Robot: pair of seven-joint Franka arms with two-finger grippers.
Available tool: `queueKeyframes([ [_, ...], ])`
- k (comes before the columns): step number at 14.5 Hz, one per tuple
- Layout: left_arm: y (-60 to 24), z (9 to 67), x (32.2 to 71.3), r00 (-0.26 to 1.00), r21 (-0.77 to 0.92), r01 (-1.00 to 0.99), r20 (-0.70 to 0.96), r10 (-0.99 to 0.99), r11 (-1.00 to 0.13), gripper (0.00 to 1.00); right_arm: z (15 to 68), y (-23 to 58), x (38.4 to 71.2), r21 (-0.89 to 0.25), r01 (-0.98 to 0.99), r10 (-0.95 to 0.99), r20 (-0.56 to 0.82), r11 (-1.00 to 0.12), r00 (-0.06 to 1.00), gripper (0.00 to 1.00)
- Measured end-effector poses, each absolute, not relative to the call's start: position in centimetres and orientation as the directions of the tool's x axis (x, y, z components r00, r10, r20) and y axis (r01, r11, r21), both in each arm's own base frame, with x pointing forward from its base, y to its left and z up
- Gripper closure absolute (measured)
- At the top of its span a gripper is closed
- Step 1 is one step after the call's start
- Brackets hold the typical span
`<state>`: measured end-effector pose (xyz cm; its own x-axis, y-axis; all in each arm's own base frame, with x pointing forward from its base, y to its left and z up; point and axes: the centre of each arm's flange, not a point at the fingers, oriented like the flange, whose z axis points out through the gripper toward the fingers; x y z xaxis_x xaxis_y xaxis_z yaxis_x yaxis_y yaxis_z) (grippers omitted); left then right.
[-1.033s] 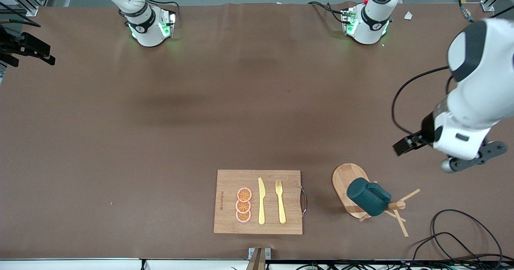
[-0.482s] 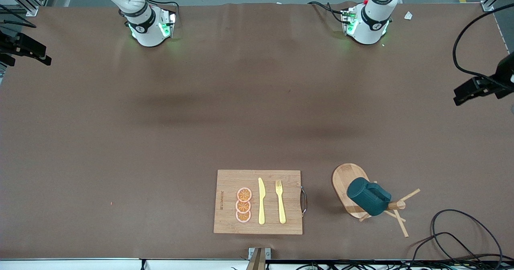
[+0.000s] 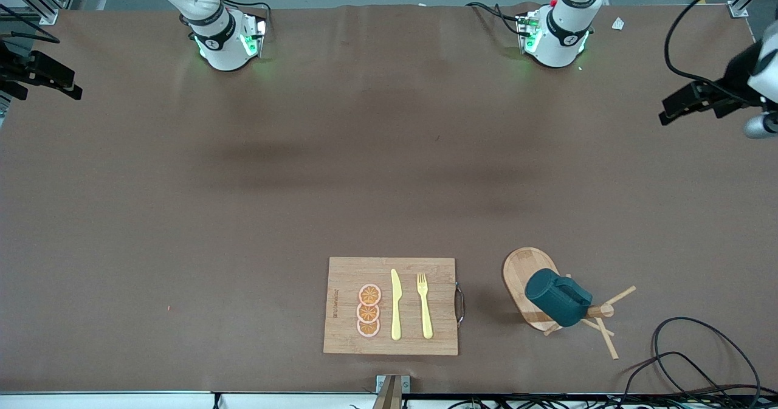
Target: Pass cup and hang on rack
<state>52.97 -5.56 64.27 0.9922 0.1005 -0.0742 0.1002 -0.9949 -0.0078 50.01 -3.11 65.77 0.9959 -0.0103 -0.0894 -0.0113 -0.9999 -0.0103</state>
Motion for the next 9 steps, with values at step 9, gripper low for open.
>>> queueKeyframes([
  [9, -6.7, 66.0, 50.1, 0.996, -0.021, 0.090, 0.015, 0.090, -0.996, 0.00, 67.3, -3.0, 49.8, -0.007, -0.058, -0.057, -0.065, -0.998, 0.996, 0.00],
])
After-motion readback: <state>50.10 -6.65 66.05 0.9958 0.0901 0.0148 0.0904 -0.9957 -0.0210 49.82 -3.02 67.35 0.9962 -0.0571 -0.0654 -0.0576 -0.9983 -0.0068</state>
